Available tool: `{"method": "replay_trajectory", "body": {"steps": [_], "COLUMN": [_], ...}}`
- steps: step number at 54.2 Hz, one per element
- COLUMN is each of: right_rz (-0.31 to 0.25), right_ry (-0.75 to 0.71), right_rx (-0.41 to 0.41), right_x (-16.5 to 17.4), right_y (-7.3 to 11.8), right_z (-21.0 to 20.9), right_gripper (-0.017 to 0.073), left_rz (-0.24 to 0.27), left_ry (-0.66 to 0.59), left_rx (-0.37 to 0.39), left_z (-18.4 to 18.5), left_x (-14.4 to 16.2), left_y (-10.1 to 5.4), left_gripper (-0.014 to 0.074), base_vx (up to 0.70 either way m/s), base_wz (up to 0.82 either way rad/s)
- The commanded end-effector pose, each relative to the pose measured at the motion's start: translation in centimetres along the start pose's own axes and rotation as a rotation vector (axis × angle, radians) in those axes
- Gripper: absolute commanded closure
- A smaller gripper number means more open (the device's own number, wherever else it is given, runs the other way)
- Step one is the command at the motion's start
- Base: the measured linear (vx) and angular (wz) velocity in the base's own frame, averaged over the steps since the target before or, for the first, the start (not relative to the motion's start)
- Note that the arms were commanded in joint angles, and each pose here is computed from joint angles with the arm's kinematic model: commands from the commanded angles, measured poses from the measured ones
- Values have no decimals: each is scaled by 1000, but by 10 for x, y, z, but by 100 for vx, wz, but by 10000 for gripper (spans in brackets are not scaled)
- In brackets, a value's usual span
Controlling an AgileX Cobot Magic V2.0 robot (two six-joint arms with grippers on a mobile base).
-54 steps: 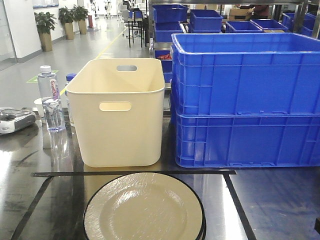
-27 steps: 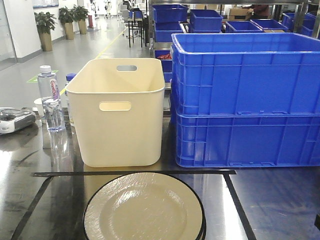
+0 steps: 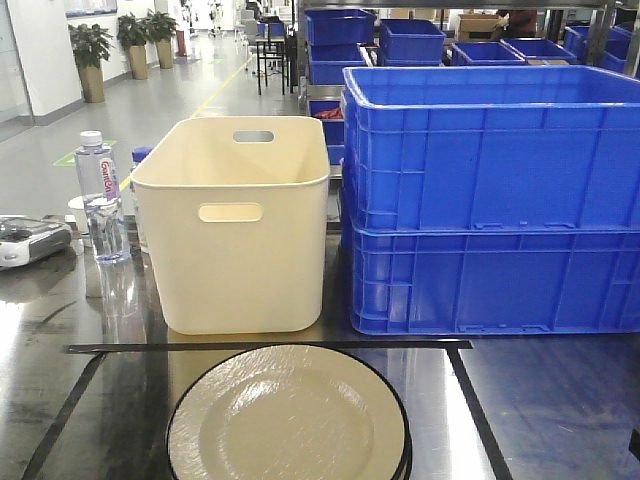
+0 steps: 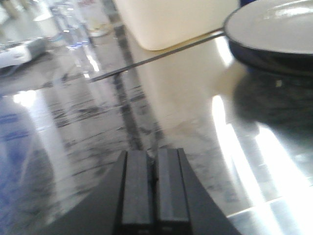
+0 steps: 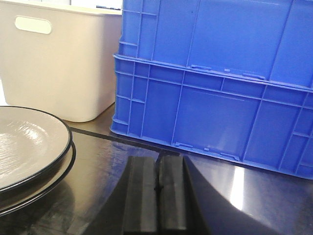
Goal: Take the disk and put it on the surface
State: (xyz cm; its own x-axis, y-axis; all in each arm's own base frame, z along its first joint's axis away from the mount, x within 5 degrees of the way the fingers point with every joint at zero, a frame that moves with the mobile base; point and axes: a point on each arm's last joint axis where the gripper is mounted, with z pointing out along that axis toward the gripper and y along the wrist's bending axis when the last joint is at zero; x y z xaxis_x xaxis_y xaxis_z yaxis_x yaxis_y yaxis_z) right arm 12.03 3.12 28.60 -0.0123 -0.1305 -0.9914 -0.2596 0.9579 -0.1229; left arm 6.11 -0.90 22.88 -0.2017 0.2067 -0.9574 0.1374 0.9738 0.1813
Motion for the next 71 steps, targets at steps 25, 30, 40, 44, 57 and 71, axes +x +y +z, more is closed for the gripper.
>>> {"method": "replay_trajectory", "body": {"steps": [25, 30, 40, 44, 57, 71], "right_rz": [-13, -13, -13, -13, -13, -8], "right_ry": [-112, -112, -112, -112, -111, -85], "right_rx": [-2, -2, -2, -2, -2, 17], "right_x": [-18, -18, -18, -18, -18, -5], "right_y": [-1, -1, -1, -1, -1, -1], "right_z": [0, 0, 0, 0, 0, -10], "right_gripper": [568, 568, 568, 568, 568, 568], "left_rz": [-181, -182, -182, -182, -182, -182], "left_ry": [-174, -170, -170, -170, -170, -170], "left_rx": [-123, -123, -123, -123, -123, -123], "left_z": [4, 4, 4, 4, 4, 4], "left_x": [42, 43, 43, 43, 43, 43], "left_y": [1, 1, 1, 1, 1, 1], "left_gripper": [594, 594, 594, 594, 594, 594], "base_vx": [0, 0, 0, 0, 0, 0], "base_wz": [0, 0, 0, 0, 0, 0]}}
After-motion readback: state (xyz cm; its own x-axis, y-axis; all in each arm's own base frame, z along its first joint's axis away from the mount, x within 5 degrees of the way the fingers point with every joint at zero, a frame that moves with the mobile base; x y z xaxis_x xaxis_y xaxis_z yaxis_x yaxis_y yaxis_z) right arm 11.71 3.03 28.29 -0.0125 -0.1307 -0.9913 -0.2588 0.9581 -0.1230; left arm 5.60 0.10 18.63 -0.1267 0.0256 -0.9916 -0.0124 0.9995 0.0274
